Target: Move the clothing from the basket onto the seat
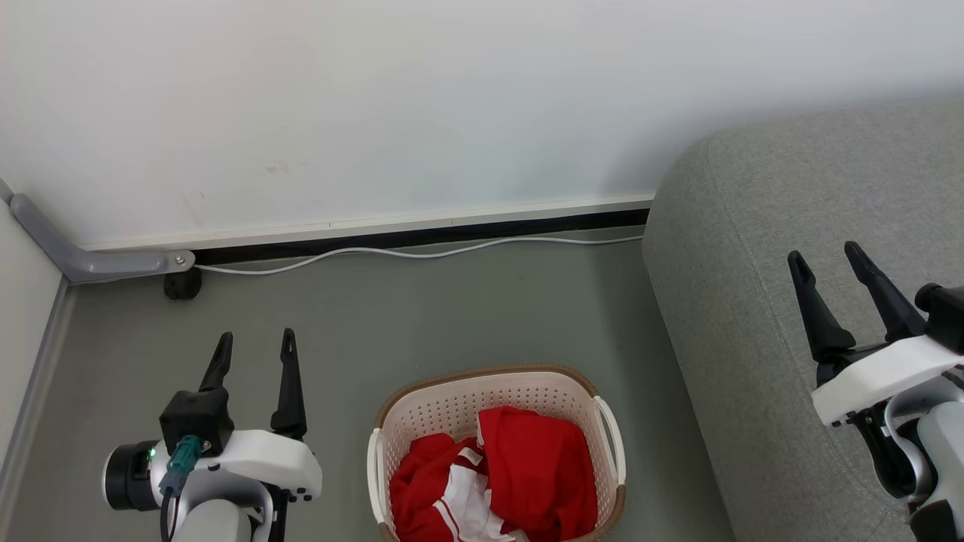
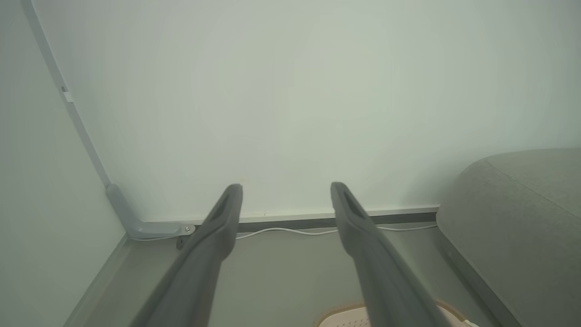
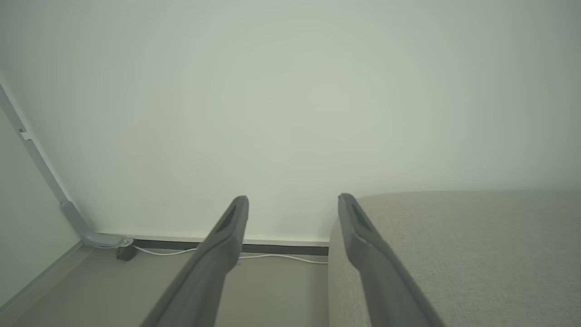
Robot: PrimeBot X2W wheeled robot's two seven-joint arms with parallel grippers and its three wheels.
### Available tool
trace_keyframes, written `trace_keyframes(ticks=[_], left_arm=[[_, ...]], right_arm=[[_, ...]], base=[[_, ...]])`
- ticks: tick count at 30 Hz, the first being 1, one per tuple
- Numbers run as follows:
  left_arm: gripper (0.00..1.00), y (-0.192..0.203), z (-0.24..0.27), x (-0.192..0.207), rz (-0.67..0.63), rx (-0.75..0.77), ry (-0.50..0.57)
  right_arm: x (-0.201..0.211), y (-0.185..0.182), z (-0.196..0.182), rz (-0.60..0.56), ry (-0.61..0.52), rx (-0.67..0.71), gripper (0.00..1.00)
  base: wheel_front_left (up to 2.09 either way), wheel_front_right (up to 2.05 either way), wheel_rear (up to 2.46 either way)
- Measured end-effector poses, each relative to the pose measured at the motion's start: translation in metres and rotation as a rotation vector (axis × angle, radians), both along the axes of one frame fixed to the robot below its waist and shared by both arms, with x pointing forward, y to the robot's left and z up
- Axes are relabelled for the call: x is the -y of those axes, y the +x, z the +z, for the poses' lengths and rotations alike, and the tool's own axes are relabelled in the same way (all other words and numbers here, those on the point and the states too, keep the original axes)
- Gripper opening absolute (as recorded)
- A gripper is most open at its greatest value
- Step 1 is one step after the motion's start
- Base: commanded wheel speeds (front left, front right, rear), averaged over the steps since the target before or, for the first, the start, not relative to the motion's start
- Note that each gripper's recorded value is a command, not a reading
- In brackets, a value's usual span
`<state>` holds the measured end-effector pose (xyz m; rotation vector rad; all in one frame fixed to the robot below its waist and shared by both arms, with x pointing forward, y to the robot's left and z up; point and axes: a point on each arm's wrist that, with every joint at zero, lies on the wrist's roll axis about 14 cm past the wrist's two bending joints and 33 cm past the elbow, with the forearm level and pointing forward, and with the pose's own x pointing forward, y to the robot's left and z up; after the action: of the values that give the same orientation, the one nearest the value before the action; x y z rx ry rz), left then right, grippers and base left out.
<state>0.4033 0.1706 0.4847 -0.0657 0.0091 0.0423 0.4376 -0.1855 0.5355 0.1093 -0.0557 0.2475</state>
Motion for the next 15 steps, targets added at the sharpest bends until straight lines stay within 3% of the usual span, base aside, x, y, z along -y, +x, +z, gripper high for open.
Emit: trace_keyframes(ticks=[15], left_arm=[[1.0,0.001,-0.019,0.01,-0.008,-0.056,-0.038]], right_arm=[[0.002,0.006,-0.001,-0.005,0.012,0.003,1.0]], base=[[0.0,0.0,0.0]])
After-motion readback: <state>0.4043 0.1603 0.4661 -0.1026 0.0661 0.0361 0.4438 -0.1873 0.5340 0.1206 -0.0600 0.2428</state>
